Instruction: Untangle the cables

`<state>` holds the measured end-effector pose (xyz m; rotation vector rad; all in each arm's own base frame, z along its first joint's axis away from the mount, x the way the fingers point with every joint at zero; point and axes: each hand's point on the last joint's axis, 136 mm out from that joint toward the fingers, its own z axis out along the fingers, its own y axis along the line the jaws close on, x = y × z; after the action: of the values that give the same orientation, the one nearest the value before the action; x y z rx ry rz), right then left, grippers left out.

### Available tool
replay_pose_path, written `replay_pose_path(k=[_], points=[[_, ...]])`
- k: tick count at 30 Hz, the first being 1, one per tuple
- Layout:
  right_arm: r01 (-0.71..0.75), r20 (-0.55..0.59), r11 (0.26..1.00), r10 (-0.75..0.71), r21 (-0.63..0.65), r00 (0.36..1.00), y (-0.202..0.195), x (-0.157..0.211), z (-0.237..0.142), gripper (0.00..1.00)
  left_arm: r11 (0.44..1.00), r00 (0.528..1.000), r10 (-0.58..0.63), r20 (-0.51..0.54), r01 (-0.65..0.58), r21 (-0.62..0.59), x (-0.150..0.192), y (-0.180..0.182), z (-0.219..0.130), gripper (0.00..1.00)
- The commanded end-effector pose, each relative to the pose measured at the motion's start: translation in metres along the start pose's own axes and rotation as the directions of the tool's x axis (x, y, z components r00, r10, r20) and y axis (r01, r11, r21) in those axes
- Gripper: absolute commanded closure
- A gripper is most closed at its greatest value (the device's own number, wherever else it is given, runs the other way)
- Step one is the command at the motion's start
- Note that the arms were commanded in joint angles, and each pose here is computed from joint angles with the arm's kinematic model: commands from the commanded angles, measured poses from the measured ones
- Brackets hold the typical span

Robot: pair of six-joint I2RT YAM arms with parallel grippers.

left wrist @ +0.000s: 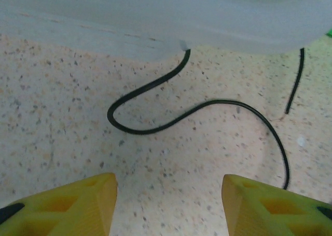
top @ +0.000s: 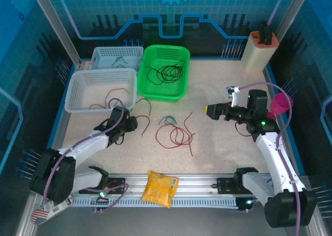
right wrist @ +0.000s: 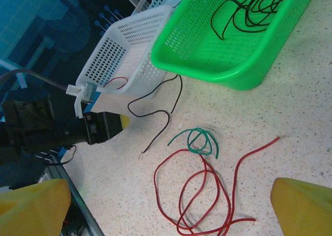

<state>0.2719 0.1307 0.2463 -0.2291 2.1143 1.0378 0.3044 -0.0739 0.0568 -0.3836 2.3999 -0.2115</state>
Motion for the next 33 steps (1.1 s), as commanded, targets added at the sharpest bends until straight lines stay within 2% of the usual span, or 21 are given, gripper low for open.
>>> replay_pose_path(k=[1, 5, 8, 13, 18, 23, 25, 31, 32, 33], points=[[0.032, 0.022, 0.999, -0.031, -0.029, 0.999, 0.009, -0.009, 0.000, 0.00, 1.000, 0.993, -0.003, 0.115, 0.005, -0.020, -0.014, 0.003, 0.010, 0.37], [0.028, 0.028, 0.999, -0.027, -0.033, 0.999, 0.010, -0.011, 0.001, 0.00, 0.997, 0.990, -0.034, 0.139, 0.043, -0.063, -0.015, 0.010, 0.018, 0.31], [0.031, 0.037, 0.999, -0.029, -0.038, 0.999, 0.012, -0.014, 0.000, 0.00, 0.993, 0.986, -0.060, 0.153, 0.074, -0.087, -0.013, 0.014, 0.026, 0.31], [0.042, 0.049, 0.998, -0.040, -0.041, 0.998, 0.015, -0.018, -0.003, 0.00, 0.991, 0.980, -0.070, 0.188, 0.090, -0.101, -0.017, 0.014, 0.035, 0.36], [0.045, 0.073, 0.997, -0.041, -0.061, 0.997, 0.021, -0.025, -0.008, 0.00, 0.984, 0.971, -0.094, 0.218, 0.124, -0.125, -0.018, 0.019, 0.036, 0.47], [0.062, 0.097, 0.995, -0.055, -0.075, 0.994, 0.030, -0.035, -0.014, 0.00, 0.978, 0.971, -0.096, 0.220, 0.134, -0.163, -0.019, 0.023, 0.037, 0.50], [0.062, 0.096, 0.995, -0.054, -0.083, 0.994, 0.032, -0.035, -0.015, 0.00, 0.976, 0.969, -0.095, 0.229, 0.137, -0.172, -0.020, 0.024, 0.037, 0.56], [0.067, 0.103, 0.994, -0.058, -0.089, 0.993, 0.036, -0.035, -0.019, 0.00, 0.982, 0.964, -0.066, 0.256, 0.108, -0.154, -0.022, 0.019, 0.032, 0.95], [0.070, 0.107, 0.994, -0.060, -0.088, 0.992, 0.036, -0.035, -0.020, 0.00, 0.984, 0.960, -0.062, 0.273, 0.103, -0.142, -0.021, 0.018, 0.029, 1.00], [0.068, 0.107, 0.994, -0.059, -0.086, 0.992, 0.036, -0.034, -0.020, 0.00, 0.988, 0.956, -0.058, 0.288, 0.096, -0.121, -0.022, 0.016, 0.026, 1.00]])
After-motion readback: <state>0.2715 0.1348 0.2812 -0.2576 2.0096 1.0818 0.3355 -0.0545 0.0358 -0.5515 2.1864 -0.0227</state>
